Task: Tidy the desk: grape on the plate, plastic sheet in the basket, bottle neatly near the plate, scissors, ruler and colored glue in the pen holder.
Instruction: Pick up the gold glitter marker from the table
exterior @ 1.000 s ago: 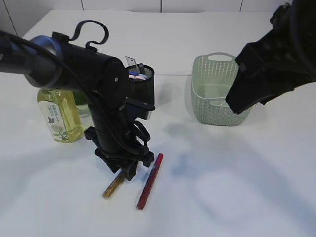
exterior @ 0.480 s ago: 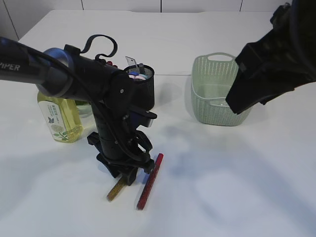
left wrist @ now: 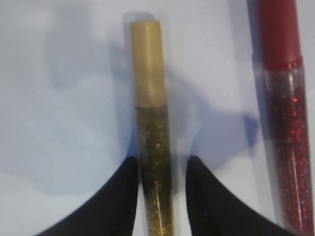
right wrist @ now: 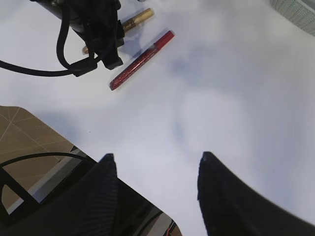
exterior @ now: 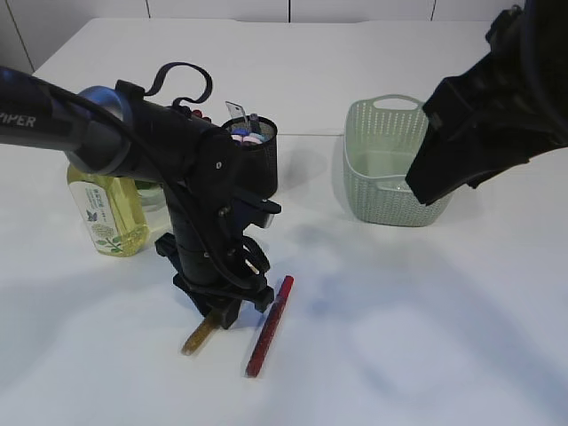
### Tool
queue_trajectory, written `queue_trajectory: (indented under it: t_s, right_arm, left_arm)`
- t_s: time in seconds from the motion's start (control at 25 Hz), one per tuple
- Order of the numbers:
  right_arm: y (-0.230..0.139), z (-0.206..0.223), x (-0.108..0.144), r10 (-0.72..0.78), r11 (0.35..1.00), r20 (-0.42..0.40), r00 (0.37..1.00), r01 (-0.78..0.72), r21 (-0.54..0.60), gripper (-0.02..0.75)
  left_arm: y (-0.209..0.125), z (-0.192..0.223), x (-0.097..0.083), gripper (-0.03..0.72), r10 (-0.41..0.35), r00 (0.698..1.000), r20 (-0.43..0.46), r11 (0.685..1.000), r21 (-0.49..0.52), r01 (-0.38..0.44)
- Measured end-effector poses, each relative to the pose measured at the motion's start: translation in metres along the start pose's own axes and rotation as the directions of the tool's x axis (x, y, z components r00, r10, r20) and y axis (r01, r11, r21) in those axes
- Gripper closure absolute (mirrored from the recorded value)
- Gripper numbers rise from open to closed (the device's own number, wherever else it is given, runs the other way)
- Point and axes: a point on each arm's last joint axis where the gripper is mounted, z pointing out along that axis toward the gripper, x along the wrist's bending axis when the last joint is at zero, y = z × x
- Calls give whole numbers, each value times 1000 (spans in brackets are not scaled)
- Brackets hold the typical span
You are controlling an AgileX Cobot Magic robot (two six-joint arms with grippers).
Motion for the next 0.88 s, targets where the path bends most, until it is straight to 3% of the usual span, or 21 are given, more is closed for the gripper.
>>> queue_trajectory:
  t_s: [0.2,0.44,0.88]
  right_arm:
    - [0,0,0,0,1000,0,1000,0,0,320]
    - [0,0,0,-2,1000,0,1000,2,0,321]
    - [0,0,0,-2,1000,0,1000,2,0,321]
  left_arm:
    - [1,0,0,455,0,1000,1,1000,-15,0]
    - [2,0,0,587,0,1000,2,1000,-21,0]
    - [-1,-13,2,600,15,1000,-17,1000,-26,-16]
